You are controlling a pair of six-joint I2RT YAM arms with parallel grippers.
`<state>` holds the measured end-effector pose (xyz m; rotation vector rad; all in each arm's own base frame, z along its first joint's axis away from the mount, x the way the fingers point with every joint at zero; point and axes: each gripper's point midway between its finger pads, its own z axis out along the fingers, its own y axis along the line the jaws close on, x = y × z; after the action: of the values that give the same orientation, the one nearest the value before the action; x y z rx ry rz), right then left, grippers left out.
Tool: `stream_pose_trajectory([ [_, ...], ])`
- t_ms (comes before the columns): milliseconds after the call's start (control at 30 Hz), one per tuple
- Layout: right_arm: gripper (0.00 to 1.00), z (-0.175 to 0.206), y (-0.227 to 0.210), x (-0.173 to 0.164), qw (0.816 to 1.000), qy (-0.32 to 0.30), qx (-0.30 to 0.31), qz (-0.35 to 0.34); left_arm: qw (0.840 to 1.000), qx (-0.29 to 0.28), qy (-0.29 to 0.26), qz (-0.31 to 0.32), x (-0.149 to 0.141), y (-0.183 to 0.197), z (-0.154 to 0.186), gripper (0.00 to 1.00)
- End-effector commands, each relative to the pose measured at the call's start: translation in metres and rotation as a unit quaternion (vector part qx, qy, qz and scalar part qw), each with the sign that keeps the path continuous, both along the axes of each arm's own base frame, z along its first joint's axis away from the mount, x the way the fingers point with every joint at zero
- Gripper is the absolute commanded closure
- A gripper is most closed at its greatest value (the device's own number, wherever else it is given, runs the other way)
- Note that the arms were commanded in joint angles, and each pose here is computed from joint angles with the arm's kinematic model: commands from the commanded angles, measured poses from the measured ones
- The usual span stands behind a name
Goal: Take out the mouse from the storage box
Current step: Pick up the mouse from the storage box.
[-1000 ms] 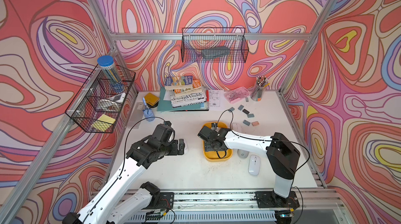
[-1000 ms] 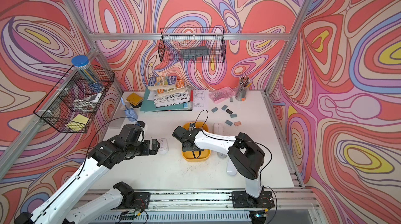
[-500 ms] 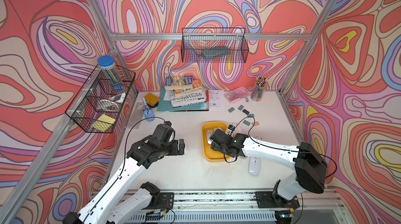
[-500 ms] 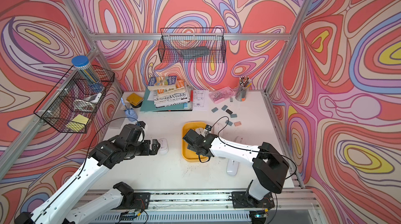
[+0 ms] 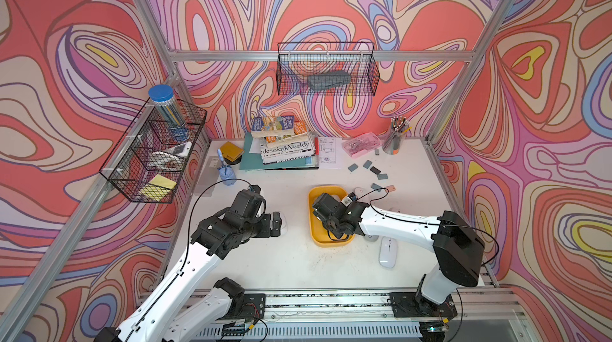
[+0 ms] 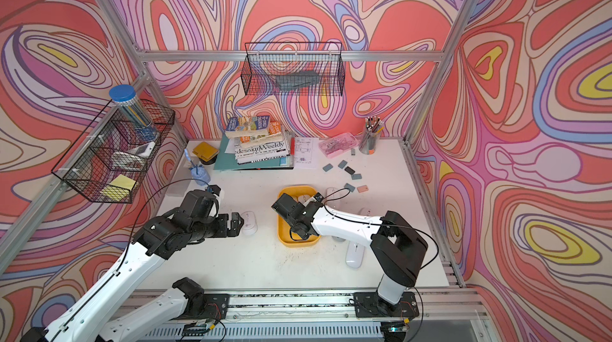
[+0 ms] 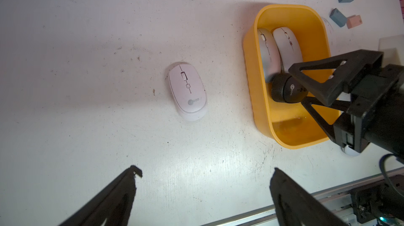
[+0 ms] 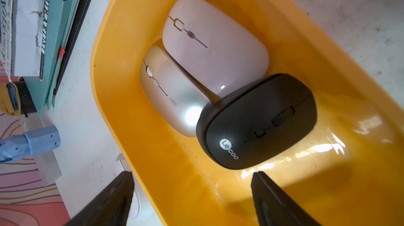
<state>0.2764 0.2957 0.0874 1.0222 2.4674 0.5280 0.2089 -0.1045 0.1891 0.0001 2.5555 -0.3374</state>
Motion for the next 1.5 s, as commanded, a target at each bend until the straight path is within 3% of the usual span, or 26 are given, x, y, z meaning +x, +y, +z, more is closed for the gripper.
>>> stream_pose_trajectory([
  [0,0.14,-0.011,-0.009,-0.011,0.997,0.026,0.041,-0.067,1.0,0.002,-0.002,0.0,-0.002,0.002,-0.001,0.01],
  [100,0.14,-0.015,-0.011,-0.014,0.993,0.031,0.069,-0.091,1.0,0.0,-0.002,-0.002,-0.002,0.001,0.0,0.01],
  [400,0.11,-0.016,-0.024,-0.01,0.987,0.013,0.079,-0.137,1.0,-0.004,-0.005,-0.001,-0.002,0.001,0.001,0.01],
  [667,0.11,-0.031,-0.021,-0.002,0.983,0.062,0.079,-0.153,1.0,-0.004,-0.004,-0.003,-0.003,0.0,0.001,0.01],
  [1033,0.17,-0.064,-0.016,-0.02,0.971,0.163,0.088,-0.15,1.0,0.002,0.001,0.0,-0.001,0.001,-0.003,0.01],
  [1200,0.21,-0.062,-0.018,-0.018,0.972,0.16,0.084,-0.15,1.0,0.0,0.005,-0.005,-0.001,-0.002,-0.003,0.01],
  [1467,0.36,-0.069,-0.013,-0.012,0.977,0.157,0.082,-0.119,1.0,-0.007,0.001,-0.01,-0.002,-0.003,-0.001,0.01],
])
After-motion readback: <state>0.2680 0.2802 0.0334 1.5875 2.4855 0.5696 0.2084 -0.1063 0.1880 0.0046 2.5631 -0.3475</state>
